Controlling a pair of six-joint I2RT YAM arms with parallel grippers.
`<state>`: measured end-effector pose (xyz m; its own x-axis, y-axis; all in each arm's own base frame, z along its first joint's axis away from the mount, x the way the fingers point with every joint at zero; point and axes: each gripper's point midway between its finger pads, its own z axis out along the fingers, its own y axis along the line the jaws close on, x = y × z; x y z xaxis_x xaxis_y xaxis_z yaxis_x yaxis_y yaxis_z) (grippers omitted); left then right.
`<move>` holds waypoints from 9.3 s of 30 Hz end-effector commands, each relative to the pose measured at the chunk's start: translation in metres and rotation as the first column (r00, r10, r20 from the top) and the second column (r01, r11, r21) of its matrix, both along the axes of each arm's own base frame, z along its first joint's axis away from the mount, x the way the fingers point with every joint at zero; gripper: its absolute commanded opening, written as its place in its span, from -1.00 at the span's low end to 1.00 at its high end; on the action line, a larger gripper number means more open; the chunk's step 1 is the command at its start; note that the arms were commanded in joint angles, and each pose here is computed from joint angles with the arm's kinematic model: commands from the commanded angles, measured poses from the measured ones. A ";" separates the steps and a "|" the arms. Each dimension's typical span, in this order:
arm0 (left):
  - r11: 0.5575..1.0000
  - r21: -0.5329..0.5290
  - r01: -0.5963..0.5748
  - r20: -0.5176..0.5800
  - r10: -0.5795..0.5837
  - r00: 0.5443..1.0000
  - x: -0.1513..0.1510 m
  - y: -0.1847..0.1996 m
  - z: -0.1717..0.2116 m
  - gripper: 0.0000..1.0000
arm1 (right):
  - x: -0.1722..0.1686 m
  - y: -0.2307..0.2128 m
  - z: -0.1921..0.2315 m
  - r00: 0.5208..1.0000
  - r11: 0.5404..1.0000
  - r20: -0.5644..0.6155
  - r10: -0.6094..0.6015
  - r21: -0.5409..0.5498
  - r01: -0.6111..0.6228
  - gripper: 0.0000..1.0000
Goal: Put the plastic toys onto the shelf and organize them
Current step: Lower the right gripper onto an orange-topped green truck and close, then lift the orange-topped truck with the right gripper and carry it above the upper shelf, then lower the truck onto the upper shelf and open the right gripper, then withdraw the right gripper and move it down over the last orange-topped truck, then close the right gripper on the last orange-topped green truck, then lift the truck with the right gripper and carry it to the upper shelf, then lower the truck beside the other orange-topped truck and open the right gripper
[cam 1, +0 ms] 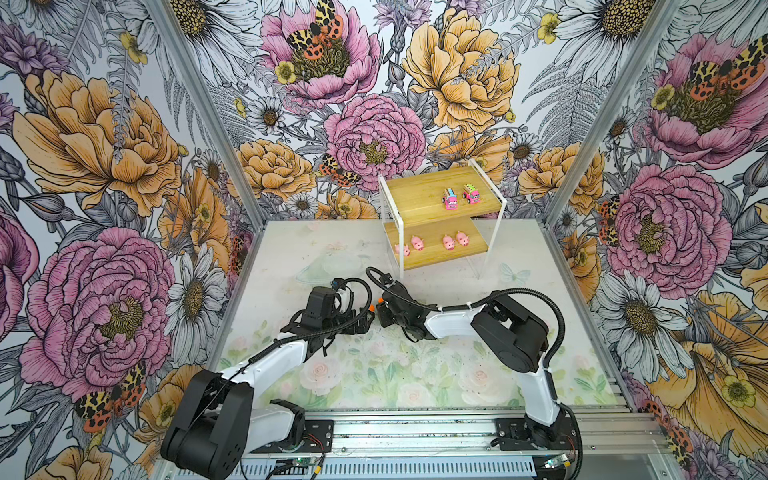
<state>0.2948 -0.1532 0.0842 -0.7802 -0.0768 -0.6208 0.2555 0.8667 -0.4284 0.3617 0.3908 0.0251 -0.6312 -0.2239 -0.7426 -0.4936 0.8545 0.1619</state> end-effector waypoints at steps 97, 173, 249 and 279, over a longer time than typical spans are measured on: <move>0.999 -0.003 -0.048 -0.013 0.048 0.999 0.006 0.011 -0.006 0.98 | 0.117 -0.125 0.336 0.956 0.993 0.275 -0.104 0.079 0.085 -0.30; 0.992 -0.052 -0.113 -0.011 0.112 0.994 0.006 0.027 -0.002 0.98 | -0.031 0.042 0.028 0.974 0.971 0.127 0.185 0.131 -0.201 0.22; 0.991 -0.078 -0.110 -0.006 0.110 0.994 0.007 0.027 -0.001 0.98 | 0.046 -0.114 0.402 0.890 0.984 0.445 -0.095 0.180 0.015 -0.67; 0.990 -0.074 -0.118 -0.001 0.118 0.993 0.007 0.029 0.000 0.97 | 0.096 -0.090 0.359 0.905 0.982 0.389 -0.173 0.141 0.127 -0.65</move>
<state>0.2975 -0.1246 0.0758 -0.7818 -0.1991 -0.5909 0.1438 0.8645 -0.4815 0.4486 0.3064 0.3770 -0.3081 -0.0857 -0.9475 -0.4443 0.8936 0.0637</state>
